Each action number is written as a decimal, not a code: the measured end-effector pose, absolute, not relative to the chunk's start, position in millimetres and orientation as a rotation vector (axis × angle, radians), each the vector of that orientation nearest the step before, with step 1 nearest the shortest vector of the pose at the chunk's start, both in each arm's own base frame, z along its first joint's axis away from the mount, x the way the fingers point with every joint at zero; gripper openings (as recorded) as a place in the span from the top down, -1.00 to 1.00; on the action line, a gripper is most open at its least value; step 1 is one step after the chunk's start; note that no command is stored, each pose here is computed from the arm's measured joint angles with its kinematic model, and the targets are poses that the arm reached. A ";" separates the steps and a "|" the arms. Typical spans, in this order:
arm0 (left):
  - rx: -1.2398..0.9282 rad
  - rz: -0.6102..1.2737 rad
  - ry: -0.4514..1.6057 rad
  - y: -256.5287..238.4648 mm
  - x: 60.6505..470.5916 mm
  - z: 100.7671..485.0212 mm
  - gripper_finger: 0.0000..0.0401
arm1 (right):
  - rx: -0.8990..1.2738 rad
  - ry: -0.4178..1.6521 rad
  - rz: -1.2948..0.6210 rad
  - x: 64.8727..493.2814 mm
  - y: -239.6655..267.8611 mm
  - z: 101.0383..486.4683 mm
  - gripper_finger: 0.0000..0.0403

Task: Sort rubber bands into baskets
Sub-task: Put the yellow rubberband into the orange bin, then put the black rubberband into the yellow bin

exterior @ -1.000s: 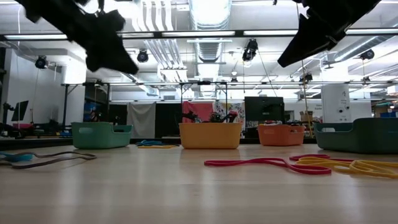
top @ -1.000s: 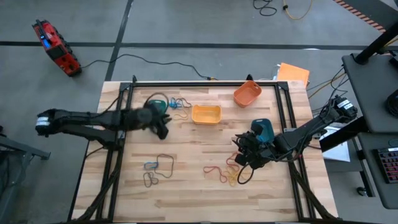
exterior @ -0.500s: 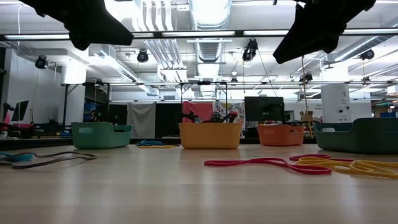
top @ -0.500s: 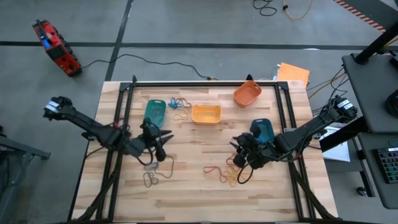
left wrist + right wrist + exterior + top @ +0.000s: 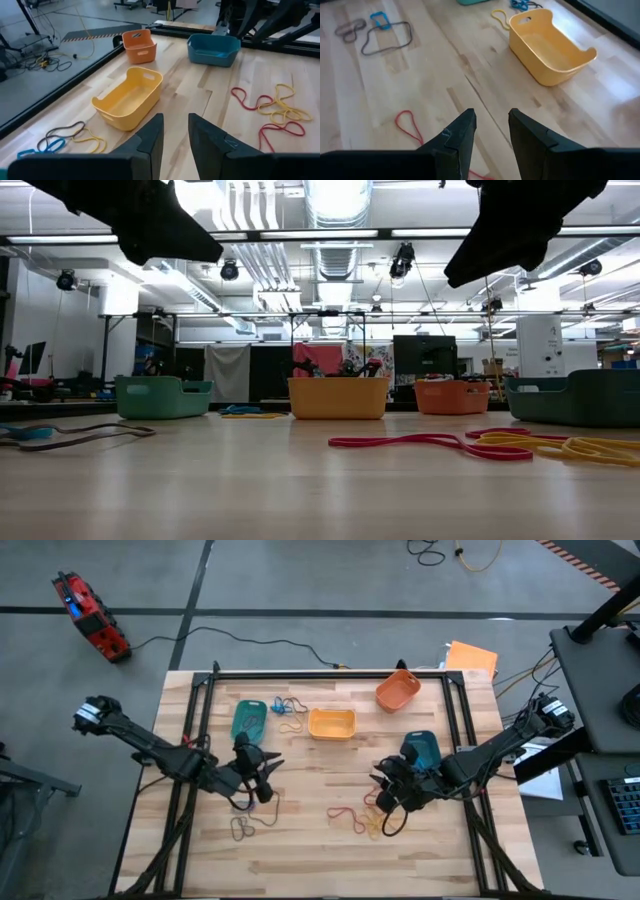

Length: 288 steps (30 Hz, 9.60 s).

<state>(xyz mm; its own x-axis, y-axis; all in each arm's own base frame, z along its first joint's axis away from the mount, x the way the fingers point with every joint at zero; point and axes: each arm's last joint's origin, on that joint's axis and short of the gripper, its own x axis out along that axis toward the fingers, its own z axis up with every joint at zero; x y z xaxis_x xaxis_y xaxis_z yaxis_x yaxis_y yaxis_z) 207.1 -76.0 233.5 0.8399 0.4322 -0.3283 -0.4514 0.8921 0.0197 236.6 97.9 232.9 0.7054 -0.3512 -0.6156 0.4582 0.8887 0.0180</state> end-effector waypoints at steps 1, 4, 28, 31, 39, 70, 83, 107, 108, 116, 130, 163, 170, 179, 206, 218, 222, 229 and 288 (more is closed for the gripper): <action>-0.055 0.463 0.324 -76.4 208.1 234.3 0.63 | 0.146 0.655 -0.444 236.4 97.8 232.7 0.44; -0.027 0.428 0.312 -78.3 211.1 236.3 0.63 | 0.078 0.670 -0.420 236.4 97.8 232.6 0.44; 0.143 0.148 0.344 -64.7 224.8 241.0 0.63 | 0.116 0.706 -0.383 244.9 103.7 221.2 0.44; 0.140 0.147 0.342 -65.0 224.8 241.2 0.63 | 0.137 0.724 -0.352 245.2 104.9 220.5 0.44; 0.133 0.150 0.339 -64.9 224.9 241.5 0.63 | 0.201 0.810 -0.220 245.0 109.5 217.8 0.44; 0.210 0.273 0.332 -60.8 224.5 242.6 0.63 | 0.393 1.267 -0.077 218.3 145.7 195.7 0.52; 0.237 0.275 0.336 -59.6 224.8 242.7 0.63 | 0.301 1.322 -0.138 235.0 157.1 151.6 0.24; 0.282 0.269 0.343 -59.3 224.9 242.6 0.63 | 0.212 1.309 -0.240 245.6 160.9 115.2 0.75; 0.283 0.269 0.344 -59.3 224.9 242.6 0.63 | 0.211 1.308 -0.240 245.6 160.8 115.1 0.81; 0.286 0.268 0.344 -59.3 224.9 242.6 0.63 | 0.237 1.237 -0.212 243.7 158.8 135.7 0.95; 0.286 0.268 0.344 -59.3 224.9 242.6 0.63 | 0.101 0.800 -0.229 233.6 144.3 213.1 0.96; 0.575 0.333 0.100 -49.1 233.4 275.2 0.63 | -0.224 0.447 -0.704 256.9 6.6 290.1 0.96; 0.401 0.346 -0.024 -49.9 232.8 285.3 0.63 | -0.168 0.497 -0.753 254.9 -43.2 288.8 0.96; 0.241 0.352 -0.078 -50.2 234.5 297.0 0.63 | -0.103 0.625 -0.912 228.0 -87.0 285.3 0.96; 0.339 0.358 -0.016 -49.2 238.2 307.0 0.63 | 0.011 0.863 -1.119 204.4 -156.5 252.4 0.96; 0.469 0.337 0.112 -46.1 239.2 295.2 0.63 | 0.132 0.887 -1.015 208.3 -166.1 237.7 0.96; 0.555 0.275 0.150 -42.1 240.8 291.2 0.63 | 0.184 0.875 -0.960 207.0 -168.5 237.0 0.96; 0.507 0.289 0.149 -39.0 241.3 290.8 0.63 | 0.244 0.866 -0.926 202.2 -175.2 235.6 0.96; -0.041 0.153 0.713 52.3 221.7 264.9 0.63 | 0.504 0.795 -0.060 236.3 -115.8 238.3 0.95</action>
